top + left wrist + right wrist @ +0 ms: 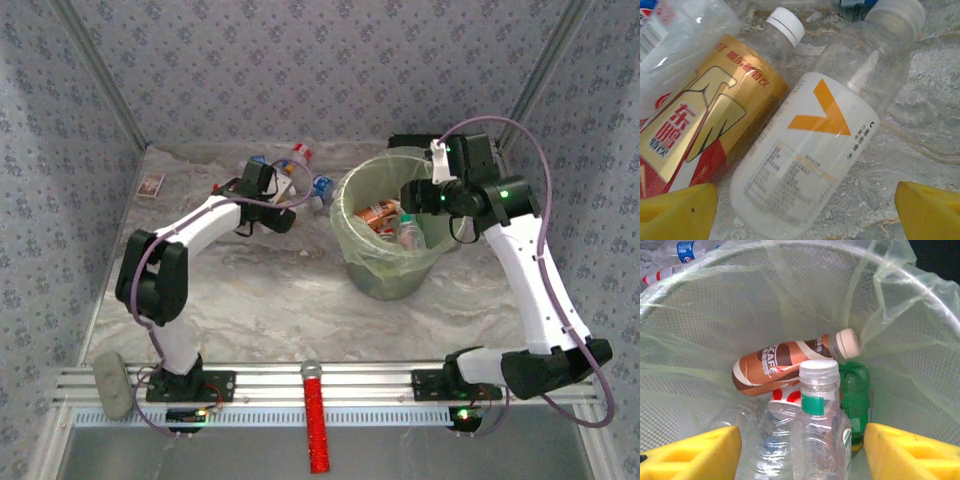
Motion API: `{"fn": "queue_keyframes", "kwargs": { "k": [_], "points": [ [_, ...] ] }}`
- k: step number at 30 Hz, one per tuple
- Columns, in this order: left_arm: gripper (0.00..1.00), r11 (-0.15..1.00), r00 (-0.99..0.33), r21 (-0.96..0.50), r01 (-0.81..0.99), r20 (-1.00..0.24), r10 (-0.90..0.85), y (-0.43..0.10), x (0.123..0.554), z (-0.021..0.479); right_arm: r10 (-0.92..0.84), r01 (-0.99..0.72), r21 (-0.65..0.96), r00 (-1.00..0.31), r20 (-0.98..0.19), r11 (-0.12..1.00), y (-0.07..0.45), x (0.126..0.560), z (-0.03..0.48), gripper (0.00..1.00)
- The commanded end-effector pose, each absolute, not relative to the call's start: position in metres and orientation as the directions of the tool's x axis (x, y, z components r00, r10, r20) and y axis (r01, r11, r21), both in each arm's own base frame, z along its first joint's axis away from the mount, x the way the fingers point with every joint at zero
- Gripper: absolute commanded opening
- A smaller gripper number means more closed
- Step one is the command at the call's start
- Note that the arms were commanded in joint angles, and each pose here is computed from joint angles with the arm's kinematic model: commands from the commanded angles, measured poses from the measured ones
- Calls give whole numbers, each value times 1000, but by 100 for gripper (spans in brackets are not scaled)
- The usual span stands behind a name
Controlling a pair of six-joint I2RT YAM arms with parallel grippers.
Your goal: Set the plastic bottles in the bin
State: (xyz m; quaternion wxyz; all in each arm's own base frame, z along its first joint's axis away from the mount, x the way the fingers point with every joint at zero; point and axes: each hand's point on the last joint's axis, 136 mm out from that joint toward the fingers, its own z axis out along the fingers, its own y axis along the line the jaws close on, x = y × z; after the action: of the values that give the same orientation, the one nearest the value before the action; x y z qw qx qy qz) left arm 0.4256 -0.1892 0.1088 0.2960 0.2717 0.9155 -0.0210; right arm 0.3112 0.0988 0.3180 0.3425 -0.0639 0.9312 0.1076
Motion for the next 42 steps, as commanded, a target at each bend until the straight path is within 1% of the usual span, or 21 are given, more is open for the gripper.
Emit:
{"fn": "queue_keyframes", "kwargs": {
  "k": [1,7,11,17,21,22,23,26,28,31,34,38,39,42],
  "points": [
    [91,808,-657,150,570,-507,557,-193,430,102,-46,-194,158,-760,-648,968,94,301,319,67],
    [86,786,-675,129,604,-441,591,-202,424,79,-34,-180,161,-761,-648,970,88,300,318,67],
    [80,779,-681,122,616,-416,603,-208,412,67,-28,-177,165,-761,-648,970,87,301,316,67],
    [77,789,-696,192,584,-382,608,-204,404,49,-27,-178,169,-762,-647,969,87,302,314,67],
    [69,807,-720,203,555,-369,588,-201,406,42,-25,-176,170,-763,-646,970,85,301,314,67],
    [68,807,-720,206,553,-370,587,-201,406,42,-25,-176,170,-762,-647,970,85,301,314,67],
    [65,809,-721,207,551,-371,586,-201,405,42,-23,-174,170,-761,-649,970,85,300,315,67],
    [56,819,-722,191,542,-393,570,-204,403,45,-21,-173,171,-759,-651,970,84,299,316,67],
    [52,824,-726,185,536,-398,561,-204,401,47,-17,-172,174,-757,-653,970,84,299,317,67],
    [51,837,-735,178,518,-408,541,-202,397,51,-15,-183,185,-750,-661,966,86,300,321,67],
    [50,862,-743,157,481,-449,496,-199,391,64,-6,-199,213,-743,-669,957,90,297,330,67],
    [49,898,-720,105,428,-561,409,-200,381,104,22,-258,287,-708,-706,922,105,295,354,67],
    [46,905,-709,92,415,-591,385,-200,378,115,35,-278,316,-699,-714,907,111,295,361,67],
    [45,928,-682,46,371,-664,305,-196,368,147,68,-340,391,-675,-735,856,130,295,379,67]
  ]
}}
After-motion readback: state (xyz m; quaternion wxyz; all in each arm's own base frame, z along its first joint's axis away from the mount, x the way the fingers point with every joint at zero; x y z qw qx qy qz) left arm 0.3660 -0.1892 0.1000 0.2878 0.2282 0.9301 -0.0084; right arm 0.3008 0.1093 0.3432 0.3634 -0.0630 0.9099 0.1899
